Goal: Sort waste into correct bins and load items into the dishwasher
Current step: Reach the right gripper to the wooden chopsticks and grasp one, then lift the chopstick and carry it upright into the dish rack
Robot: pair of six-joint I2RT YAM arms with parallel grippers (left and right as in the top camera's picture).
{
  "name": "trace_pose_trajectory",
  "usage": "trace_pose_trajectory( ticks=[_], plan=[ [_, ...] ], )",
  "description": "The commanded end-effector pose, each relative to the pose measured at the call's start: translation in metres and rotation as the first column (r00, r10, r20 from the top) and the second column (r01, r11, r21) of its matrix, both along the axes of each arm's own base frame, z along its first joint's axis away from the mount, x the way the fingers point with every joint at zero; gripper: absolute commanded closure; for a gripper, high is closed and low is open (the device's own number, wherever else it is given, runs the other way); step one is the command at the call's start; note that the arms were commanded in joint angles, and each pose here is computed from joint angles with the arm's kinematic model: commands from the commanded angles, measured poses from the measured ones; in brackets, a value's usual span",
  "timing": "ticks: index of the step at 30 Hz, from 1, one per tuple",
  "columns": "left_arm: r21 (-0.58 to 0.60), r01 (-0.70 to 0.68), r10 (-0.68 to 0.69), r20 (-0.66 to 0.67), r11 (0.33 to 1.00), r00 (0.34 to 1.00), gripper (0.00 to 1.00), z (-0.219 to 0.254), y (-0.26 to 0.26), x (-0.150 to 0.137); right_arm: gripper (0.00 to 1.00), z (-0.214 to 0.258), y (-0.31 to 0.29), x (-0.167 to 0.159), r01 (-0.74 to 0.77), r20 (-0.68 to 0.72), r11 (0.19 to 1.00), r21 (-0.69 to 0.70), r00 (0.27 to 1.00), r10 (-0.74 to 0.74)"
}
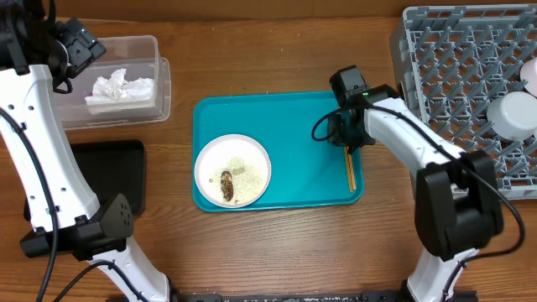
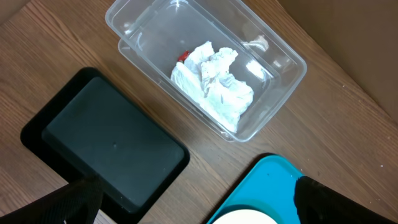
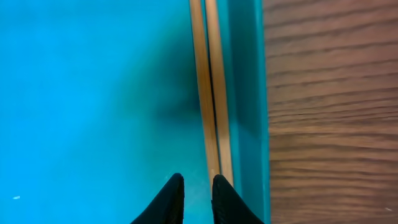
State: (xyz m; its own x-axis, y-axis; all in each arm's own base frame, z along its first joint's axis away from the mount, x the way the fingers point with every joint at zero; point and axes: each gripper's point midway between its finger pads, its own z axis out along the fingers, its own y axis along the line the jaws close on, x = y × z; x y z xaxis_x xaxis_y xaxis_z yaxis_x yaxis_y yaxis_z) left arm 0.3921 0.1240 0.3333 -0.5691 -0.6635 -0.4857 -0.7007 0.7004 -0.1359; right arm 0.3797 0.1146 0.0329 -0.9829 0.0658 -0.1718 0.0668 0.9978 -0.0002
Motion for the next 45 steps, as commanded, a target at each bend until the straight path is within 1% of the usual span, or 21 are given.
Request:
trace_pose_trajectory(
  ticks=[1,14,22,27,29,31,34,38,41,45],
  plan=[
    [0.003,0.018,-0.018,-0.015,1.000,1.000,0.00,-0.004,0.001,0.001,0.82,-0.017,-0.001,-0.005,-0.023,-0.045,1.000,-0.008,0.999,0.022],
    [0.003,0.018,-0.018,-0.015,1.000,1.000,0.00,-0.004,0.001,0.001,0.81,-0.030,-0.001,-0.007,-0.075,-0.071,0.997,-0.021,0.995,0.073],
    [0.003,0.018,-0.018,-0.015,1.000,1.000,0.00,-0.004,0.001,0.001,0.82,-0.043,-0.003,-0.013,-0.102,-0.115,0.994,-0.033,0.989,0.097],
    [0.003,0.018,-0.018,-0.015,1.000,1.000,0.00,-0.004,0.001,0.001,0.96,-0.048,-0.002,-0.019,-0.103,-0.138,0.995,-0.021,0.986,0.099],
    [0.003,0.018,-0.018,-0.015,1.000,1.000,0.00,-0.004,0.001,0.001,0.96,-0.048,0.004,-0.023,-0.107,-0.152,0.994,0.013,0.982,0.108],
    [0.003,0.018,-0.018,-0.015,1.000,1.000,0.00,-0.004,0.001,0.001,0.96,-0.043,0.020,-0.027,-0.110,-0.171,0.989,0.102,0.977,0.126],
    [0.003,0.018,-0.018,-0.015,1.000,1.000,0.00,-0.004,0.001,0.001,0.96,-0.021,0.039,-0.021,-0.113,-0.158,0.972,0.204,0.976,0.147],
    [0.003,0.018,-0.018,-0.015,1.000,1.000,0.00,-0.004,0.001,0.001,0.96,0.035,0.037,0.009,-0.129,-0.064,0.965,0.229,0.987,0.147],
    [0.003,0.018,-0.018,-0.015,1.000,1.000,0.00,-0.004,0.001,0.001,0.96,0.095,0.018,0.036,-0.149,0.047,0.963,0.223,0.989,0.142],
    [0.003,0.018,-0.018,-0.015,1.000,1.000,0.00,-0.004,0.001,0.001,0.96,0.168,-0.040,0.068,-0.112,0.191,0.978,0.179,0.979,0.077]
  ],
)
